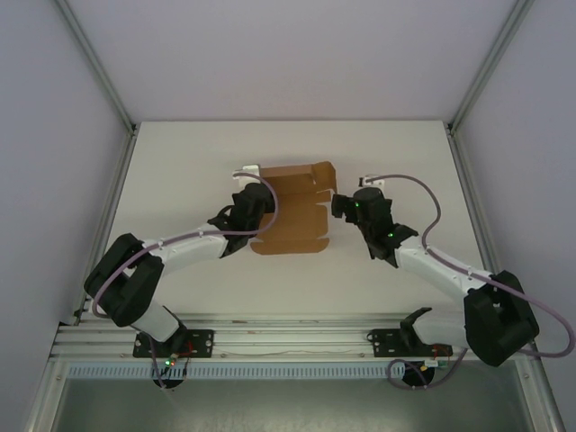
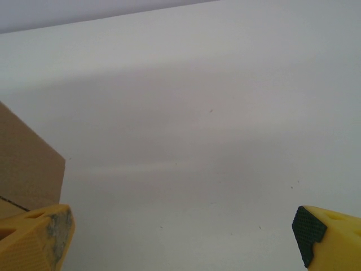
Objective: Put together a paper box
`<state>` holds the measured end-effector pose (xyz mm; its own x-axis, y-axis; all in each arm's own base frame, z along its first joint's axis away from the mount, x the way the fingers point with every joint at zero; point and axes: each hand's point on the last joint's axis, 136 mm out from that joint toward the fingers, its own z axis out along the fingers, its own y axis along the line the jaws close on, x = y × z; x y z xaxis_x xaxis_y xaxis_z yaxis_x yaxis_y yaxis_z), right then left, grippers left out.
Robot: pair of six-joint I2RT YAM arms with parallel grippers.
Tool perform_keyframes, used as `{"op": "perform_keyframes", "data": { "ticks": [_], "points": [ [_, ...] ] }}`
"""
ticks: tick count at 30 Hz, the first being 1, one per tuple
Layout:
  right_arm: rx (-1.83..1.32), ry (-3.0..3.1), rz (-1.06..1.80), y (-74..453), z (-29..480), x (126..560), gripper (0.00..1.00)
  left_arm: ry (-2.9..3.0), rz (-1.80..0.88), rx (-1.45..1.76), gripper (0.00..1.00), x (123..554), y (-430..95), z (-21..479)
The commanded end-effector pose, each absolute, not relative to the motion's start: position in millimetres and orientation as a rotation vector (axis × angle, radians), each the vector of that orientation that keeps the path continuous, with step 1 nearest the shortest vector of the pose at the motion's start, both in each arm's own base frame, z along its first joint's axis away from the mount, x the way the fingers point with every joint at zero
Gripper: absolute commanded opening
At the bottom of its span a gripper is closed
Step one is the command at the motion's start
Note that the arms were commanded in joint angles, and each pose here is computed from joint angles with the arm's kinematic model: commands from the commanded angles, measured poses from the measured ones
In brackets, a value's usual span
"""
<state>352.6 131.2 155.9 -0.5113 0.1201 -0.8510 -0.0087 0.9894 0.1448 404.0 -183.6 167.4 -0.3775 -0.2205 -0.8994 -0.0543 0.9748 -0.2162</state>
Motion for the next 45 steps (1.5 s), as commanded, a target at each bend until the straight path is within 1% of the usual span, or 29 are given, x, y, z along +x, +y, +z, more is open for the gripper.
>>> {"op": "perform_keyframes", "data": {
  "ticks": [1, 4, 7, 12, 16, 20, 23, 26, 30, 36, 40, 45],
  "points": [
    [0.022, 2.035, 0.172, 137.7, 164.3, 361.0, 1.00, 1.942, -0.232, -0.219, 0.00, 401.9, -186.4, 185.1],
    [-0.024, 1.998, 0.191, 142.5, 167.4, 361.6, 1.00, 1.942, -0.240, -0.234, 0.00, 401.1, -185.7, 185.8],
    [-0.067, 1.981, 0.223, 147.0, 174.6, 356.3, 1.00, 1.956, -0.188, -0.257, 0.00, 402.2, -179.3, 184.3],
    [-0.114, 1.967, 0.240, 139.4, 181.8, 332.3, 1.00, 1.956, -0.151, -0.278, 0.00, 402.9, -171.9, 184.3],
    [-0.068, 1.986, 0.174, 116.1, 173.9, 313.3, 1.00, 1.956, -0.172, -0.293, 0.00, 402.4, -168.4, 188.1],
    [-0.095, 1.987, 0.246, 121.2, 162.4, 301.1, 1.00, 1.959, -0.254, -0.287, 0.00, 401.8, -173.9, 193.1],
    [-0.140, 1.951, 0.295, 130.3, 165.7, 303.2, 1.00, 1.970, -0.327, -0.251, 0.00, 399.2, -183.2, 197.1],
    [-0.225, 1.947, 0.272, 135.5, 172.4, 310.3, 1.00, 1.986, -0.345, -0.178, 0.00, 396.8, -190.6, 203.5],
    [-0.254, 1.918, 0.262, 135.2, 185.2, 323.3, 1.00, 2.005, -0.370, -0.139, 0.00, 391.7, -194.4, 204.1],
    [-0.364, 1.860, 0.371, 156.1, 198.9, 330.3, 1.00, 2.023, -0.429, -0.094, 0.00, 387.8, -204.2, 203.9],
    [-0.354, 1.820, 0.347, 154.7, 210.9, 338.2, 1.00, 2.027, -0.408, -0.094, 0.00, 388.9, -202.4, 201.7],
    [-0.254, 1.798, 0.252, 139.4, 221.7, 353.7, 1.00, 2.031, -0.418, -0.057, 0.00, 388.3, -206.6, 197.2]
  ]
}}
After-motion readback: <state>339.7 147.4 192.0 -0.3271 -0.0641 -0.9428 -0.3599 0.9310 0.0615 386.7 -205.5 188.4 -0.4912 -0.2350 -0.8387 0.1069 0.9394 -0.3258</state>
